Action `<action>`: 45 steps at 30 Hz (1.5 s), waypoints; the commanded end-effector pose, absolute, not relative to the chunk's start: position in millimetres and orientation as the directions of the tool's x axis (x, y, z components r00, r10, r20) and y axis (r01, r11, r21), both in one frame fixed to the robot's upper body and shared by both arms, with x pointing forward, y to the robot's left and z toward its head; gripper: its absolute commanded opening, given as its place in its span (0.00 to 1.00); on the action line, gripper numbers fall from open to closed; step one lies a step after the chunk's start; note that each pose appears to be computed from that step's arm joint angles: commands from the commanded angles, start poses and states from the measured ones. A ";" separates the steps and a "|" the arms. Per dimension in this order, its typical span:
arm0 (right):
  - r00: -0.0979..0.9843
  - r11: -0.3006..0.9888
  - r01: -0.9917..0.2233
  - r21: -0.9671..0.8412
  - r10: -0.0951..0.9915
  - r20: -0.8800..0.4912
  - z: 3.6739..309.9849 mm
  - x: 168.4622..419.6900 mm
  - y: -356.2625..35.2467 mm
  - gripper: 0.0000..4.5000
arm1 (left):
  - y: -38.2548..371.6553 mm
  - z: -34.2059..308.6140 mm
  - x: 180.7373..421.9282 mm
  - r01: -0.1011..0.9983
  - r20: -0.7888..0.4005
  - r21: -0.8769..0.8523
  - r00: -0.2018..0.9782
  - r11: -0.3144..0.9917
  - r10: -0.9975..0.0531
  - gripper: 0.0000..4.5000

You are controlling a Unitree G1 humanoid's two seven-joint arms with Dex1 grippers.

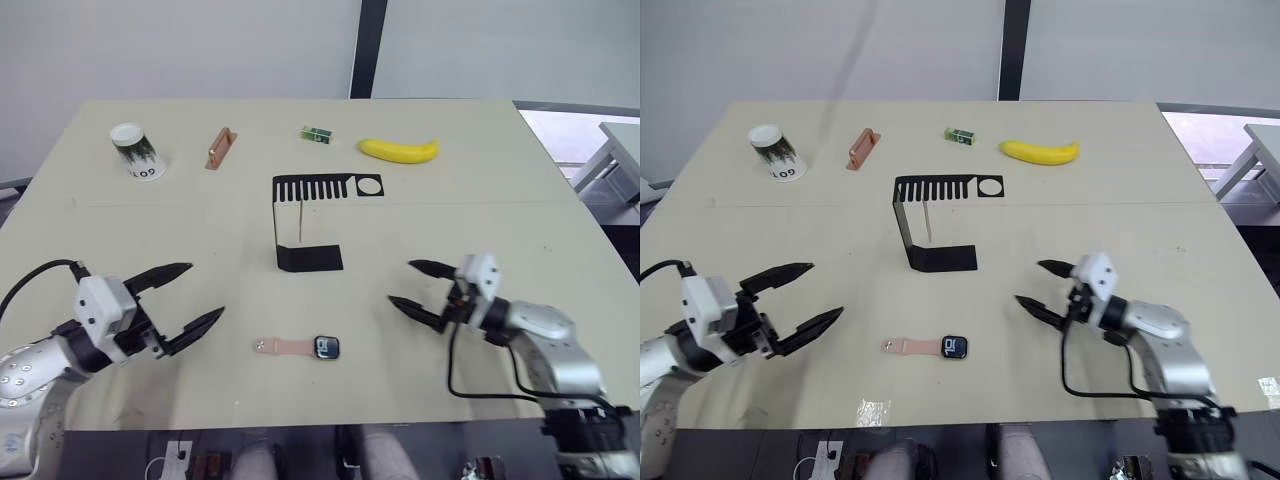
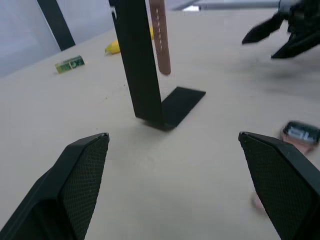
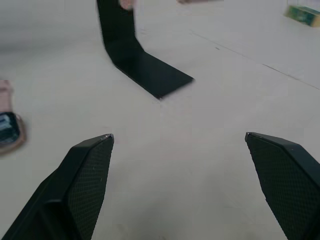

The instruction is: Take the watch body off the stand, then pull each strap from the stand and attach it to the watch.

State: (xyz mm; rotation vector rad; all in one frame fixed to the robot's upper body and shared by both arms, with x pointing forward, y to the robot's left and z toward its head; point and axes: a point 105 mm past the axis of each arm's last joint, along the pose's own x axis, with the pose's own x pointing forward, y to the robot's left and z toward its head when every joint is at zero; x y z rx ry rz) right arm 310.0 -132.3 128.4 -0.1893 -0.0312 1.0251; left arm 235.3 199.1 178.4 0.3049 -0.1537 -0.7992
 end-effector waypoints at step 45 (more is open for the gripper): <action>0.544 0.526 -0.839 -0.140 0.825 -0.156 86.0 383.4 -51.6 0.01 | 81.5 175.3 288.7 0.510 0.158 0.196 0.827 0.838 -0.540 1.00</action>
